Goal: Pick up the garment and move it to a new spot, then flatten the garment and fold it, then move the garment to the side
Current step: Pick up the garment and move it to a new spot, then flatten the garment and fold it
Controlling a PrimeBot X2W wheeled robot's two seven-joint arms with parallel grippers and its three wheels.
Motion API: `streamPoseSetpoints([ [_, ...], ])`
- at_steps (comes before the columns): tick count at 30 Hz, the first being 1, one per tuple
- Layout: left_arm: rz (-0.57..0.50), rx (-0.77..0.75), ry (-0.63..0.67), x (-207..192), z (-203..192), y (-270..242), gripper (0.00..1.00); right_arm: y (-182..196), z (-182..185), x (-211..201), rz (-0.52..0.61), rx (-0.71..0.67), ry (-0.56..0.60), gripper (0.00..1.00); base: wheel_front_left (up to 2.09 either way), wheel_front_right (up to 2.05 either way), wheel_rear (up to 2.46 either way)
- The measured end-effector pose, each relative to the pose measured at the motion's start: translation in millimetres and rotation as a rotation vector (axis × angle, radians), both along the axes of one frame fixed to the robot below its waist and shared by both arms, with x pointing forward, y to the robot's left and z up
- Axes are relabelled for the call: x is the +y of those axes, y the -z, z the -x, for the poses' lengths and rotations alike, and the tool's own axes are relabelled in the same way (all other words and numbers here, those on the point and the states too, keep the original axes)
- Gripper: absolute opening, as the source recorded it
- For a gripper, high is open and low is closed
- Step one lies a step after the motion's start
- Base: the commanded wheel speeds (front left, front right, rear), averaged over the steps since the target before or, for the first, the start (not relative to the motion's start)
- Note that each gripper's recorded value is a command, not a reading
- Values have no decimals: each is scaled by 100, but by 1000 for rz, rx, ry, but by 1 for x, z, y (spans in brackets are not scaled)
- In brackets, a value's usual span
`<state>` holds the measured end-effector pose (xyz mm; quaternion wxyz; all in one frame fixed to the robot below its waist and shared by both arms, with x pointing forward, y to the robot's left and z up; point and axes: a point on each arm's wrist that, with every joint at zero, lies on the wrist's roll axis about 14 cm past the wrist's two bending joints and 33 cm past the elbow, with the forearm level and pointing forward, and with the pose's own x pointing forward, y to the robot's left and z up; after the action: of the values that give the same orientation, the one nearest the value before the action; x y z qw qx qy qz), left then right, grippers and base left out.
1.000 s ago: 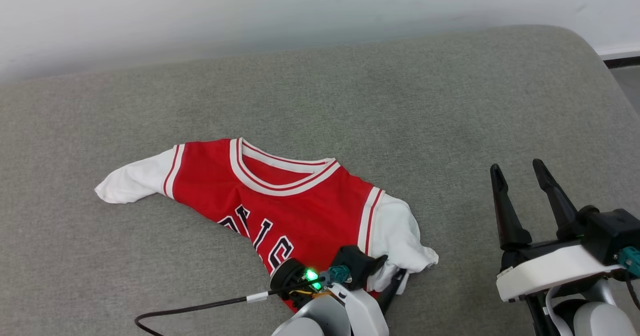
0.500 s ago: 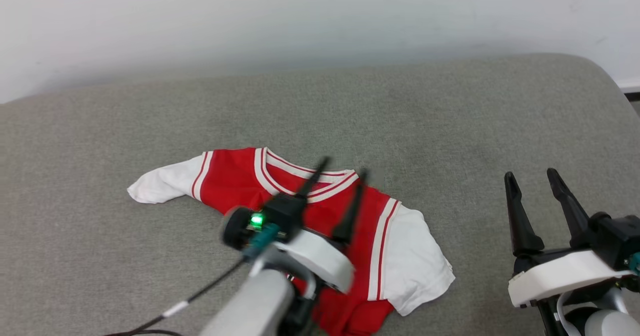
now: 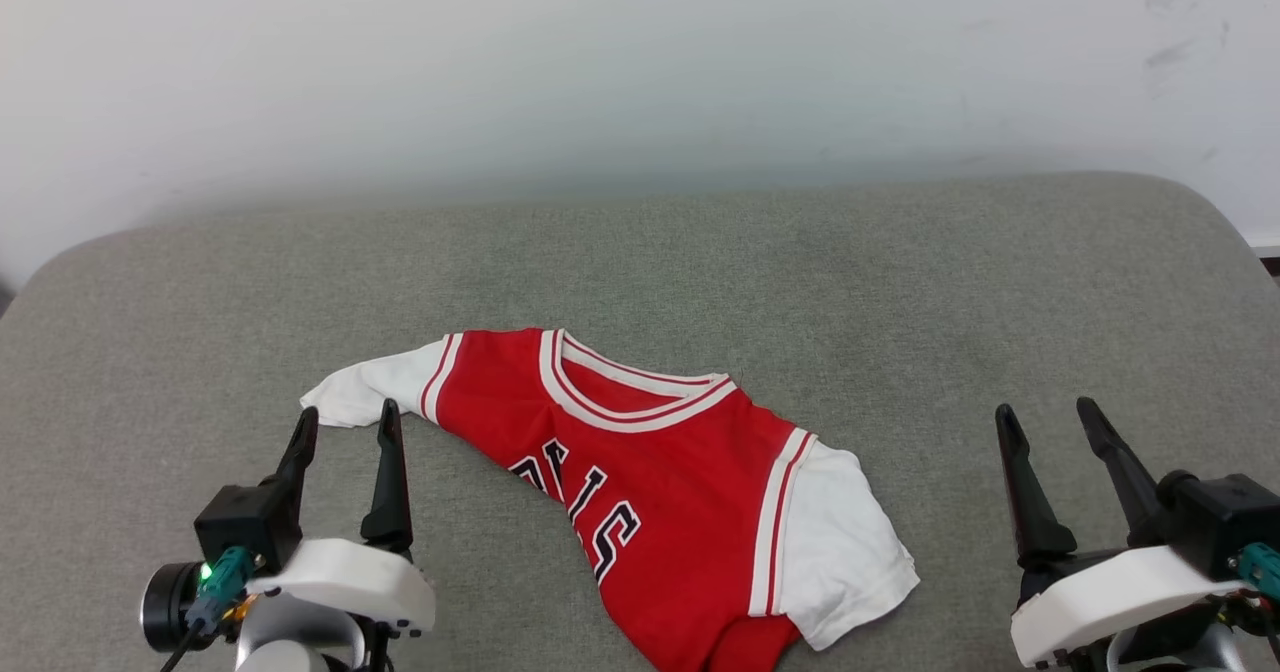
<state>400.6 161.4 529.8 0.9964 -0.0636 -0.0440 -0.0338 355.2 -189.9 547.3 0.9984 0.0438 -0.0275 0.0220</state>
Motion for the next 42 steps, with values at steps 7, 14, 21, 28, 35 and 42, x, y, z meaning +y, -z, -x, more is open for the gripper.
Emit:
streamPoseSetpoints([
  [7,-10,1,0,5,14,-2,100,-1,5,5,-1,4,-14,100,0,0,0],
  [14,-23,2,7,1,15,-5,100,-2,6,6,-1,6,-17,100,0,0,0],
  [21,-27,14,13,-2,13,-2,100,30,7,-19,-58,150,49,100,0,0,0],
  [28,-17,17,13,-6,6,0,100,104,7,-25,-74,600,18,100,0,0,0],
  [35,-20,19,3,-3,-4,4,100,139,0,19,-62,852,-164,100,0,0,0],
  [42,-15,33,-22,3,-11,11,100,177,6,57,-76,1026,-296,100,0,0,0],
])
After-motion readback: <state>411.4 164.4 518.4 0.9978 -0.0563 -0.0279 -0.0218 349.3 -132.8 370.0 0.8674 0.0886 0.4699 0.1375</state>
